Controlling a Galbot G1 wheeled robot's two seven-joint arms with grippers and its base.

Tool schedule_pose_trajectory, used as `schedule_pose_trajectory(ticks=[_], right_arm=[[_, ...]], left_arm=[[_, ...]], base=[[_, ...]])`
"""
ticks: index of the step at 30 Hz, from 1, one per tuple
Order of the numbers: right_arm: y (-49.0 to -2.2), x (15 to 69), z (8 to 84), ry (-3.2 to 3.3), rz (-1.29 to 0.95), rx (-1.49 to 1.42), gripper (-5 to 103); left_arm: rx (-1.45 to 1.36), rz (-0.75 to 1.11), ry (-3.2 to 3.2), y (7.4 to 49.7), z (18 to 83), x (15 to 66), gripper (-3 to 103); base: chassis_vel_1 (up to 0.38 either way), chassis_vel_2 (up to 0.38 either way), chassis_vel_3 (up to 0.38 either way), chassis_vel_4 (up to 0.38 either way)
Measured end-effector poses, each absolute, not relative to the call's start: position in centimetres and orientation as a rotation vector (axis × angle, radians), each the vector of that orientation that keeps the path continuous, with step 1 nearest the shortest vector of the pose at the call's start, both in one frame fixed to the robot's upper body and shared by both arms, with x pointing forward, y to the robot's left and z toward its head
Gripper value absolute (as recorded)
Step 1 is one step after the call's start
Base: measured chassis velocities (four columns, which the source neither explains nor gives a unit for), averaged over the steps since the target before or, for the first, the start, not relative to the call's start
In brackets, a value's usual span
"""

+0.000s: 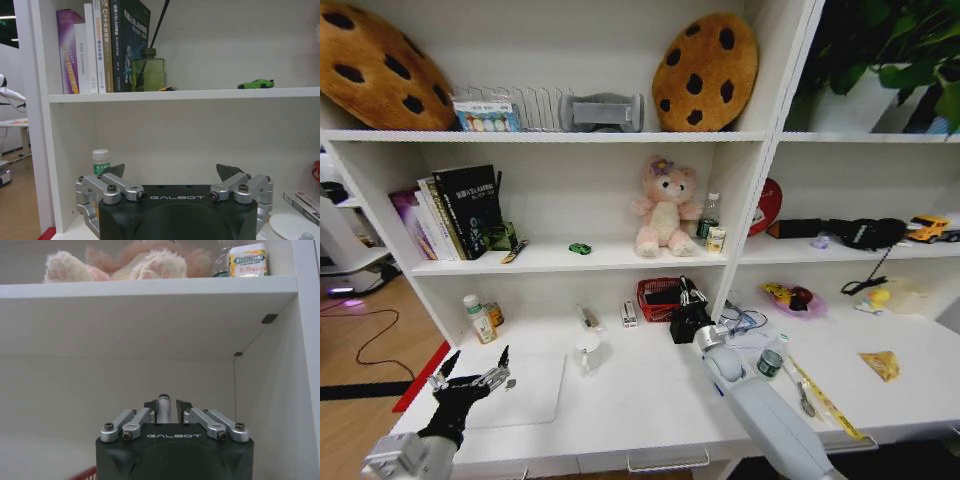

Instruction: Organize the objects on the table.

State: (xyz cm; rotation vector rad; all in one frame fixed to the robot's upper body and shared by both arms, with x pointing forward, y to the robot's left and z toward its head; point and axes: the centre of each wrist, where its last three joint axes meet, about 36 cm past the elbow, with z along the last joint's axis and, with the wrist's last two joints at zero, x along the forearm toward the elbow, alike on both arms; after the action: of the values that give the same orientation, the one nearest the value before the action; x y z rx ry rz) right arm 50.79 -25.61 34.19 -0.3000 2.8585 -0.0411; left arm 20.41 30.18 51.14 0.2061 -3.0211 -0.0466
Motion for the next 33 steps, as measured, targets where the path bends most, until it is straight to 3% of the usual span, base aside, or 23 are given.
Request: schedule_pose_trajectory(ticks=[1, 3, 5, 7, 8, 11, 15, 17, 18, 21, 28, 33], right_arm=[[-25.6, 50.8, 34.2, 2.858, -0.041, -0.3, 20], [-25.6, 50.5, 33.9, 2.876, -0.041, -0.299, 36], [-25.6, 50.4, 33.8, 2.882, -0.041, -0.297, 36], [-25.6, 50.1, 33.8, 2.889, -0.042, -0.295, 42], [-25.7, 49.7, 33.9, 2.9, -0.043, -0.296, 53], [-25.7, 48.6, 35.0, 2.92, -0.034, -0.306, 59], [-23.8, 43.7, 40.8, 2.985, 0.015, -0.312, 81], [-23.5, 42.8, 41.7, 3.016, 0.022, -0.299, 81], [-23.2, 40.5, 43.4, 3.095, 0.032, -0.261, 90], [-23.3, 36.4, 44.6, 3.218, 0.042, -0.288, 99], [-23.5, 32.1, 43.3, 3.432, 0.07, -0.283, 100], [-25.2, 32.5, 42.3, 3.515, 0.095, -0.317, 100]], left_arm=[[0.206, -0.047, -3.021, 30.2, 51.1, 20.4, 100], [0.206, -0.047, -3.021, 30.2, 51.1, 20.4, 100], [0.206, -0.047, -3.021, 30.2, 51.1, 20.4, 100], [0.206, -0.047, -3.021, 30.2, 51.1, 20.4, 100], [0.206, -0.047, -3.021, 30.2, 51.1, 20.4, 100], [0.206, -0.046, -3.021, 30.2, 51.1, 20.4, 100], [0.206, -0.047, -3.021, 30.2, 51.1, 20.4, 100], [0.206, -0.047, -3.021, 30.2, 51.1, 20.4, 100], [0.206, -0.047, -3.021, 30.2, 51.1, 20.4, 100], [0.206, -0.047, -3.021, 30.2, 51.1, 20.4, 100], [0.206, -0.046, -3.021, 30.2, 51.1, 20.4, 100], [0.206, -0.047, -3.021, 30.2, 51.1, 20.4, 100]], base=[[0.0, 0.0, 0.0, 0.0], [0.0, 0.0, 0.0, 0.0], [0.0, 0.0, 0.0, 0.0], [0.0, 0.0, 0.0, 0.0], [0.0, 0.0, 0.0, 0.0], [0.0, 0.0, 0.0, 0.0], [0.0, 0.0, 0.0, 0.0], [0.0, 0.0, 0.0, 0.0], [0.0, 0.0, 0.0, 0.0], [0.0, 0.0, 0.0, 0.0], [0.0, 0.0, 0.0, 0.0], [0.0, 0.0, 0.0, 0.0]])
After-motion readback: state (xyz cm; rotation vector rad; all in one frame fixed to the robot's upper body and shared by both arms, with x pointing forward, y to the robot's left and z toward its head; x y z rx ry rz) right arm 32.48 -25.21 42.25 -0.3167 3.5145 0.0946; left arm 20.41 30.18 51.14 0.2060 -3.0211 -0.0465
